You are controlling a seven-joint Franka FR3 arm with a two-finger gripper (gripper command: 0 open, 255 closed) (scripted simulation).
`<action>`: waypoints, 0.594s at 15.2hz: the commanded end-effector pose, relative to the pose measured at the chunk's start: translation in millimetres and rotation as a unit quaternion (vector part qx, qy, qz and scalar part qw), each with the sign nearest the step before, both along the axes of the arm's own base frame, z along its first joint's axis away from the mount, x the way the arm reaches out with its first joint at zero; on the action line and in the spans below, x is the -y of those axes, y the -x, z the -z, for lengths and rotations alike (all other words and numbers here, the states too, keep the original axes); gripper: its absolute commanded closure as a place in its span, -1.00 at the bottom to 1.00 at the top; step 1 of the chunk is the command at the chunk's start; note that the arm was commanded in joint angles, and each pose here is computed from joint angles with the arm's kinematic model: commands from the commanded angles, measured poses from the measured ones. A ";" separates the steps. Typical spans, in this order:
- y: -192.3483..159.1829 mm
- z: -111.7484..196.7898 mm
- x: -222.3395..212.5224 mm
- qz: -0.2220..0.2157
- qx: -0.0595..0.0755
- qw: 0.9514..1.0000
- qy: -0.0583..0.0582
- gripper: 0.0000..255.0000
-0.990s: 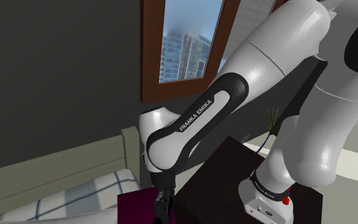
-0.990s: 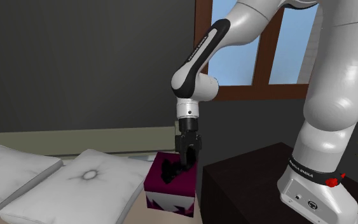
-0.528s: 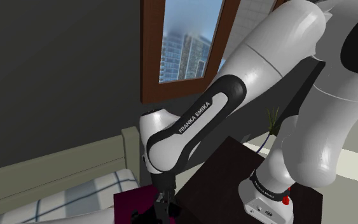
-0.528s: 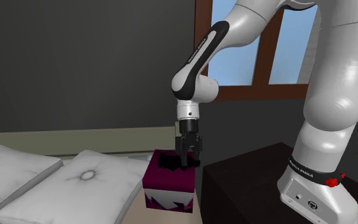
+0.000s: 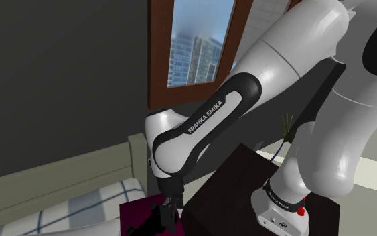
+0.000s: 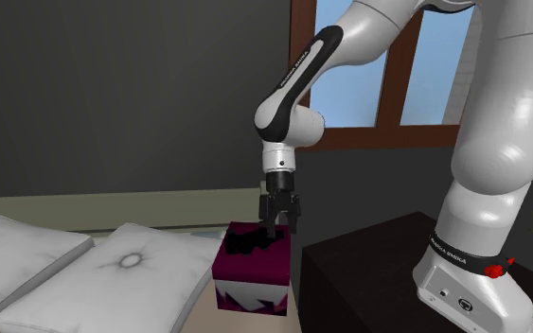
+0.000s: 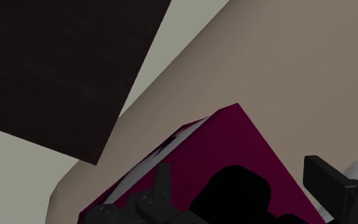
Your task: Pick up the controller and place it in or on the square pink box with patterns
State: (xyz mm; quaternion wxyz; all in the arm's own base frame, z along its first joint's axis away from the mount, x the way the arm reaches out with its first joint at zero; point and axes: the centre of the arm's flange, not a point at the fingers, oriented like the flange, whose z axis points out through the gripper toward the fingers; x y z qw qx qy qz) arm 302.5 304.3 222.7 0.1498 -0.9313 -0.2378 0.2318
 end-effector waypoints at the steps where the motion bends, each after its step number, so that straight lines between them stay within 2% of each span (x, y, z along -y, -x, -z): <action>1: -10.9 -20.0 6.2 0.000 -0.001 1.000 0.000 -1.00; 2: -16.1 -28.8 8.0 0.000 -0.001 1.000 0.000 -1.00; 9: -16.1 -28.8 8.0 0.000 -0.001 1.000 0.000 -1.00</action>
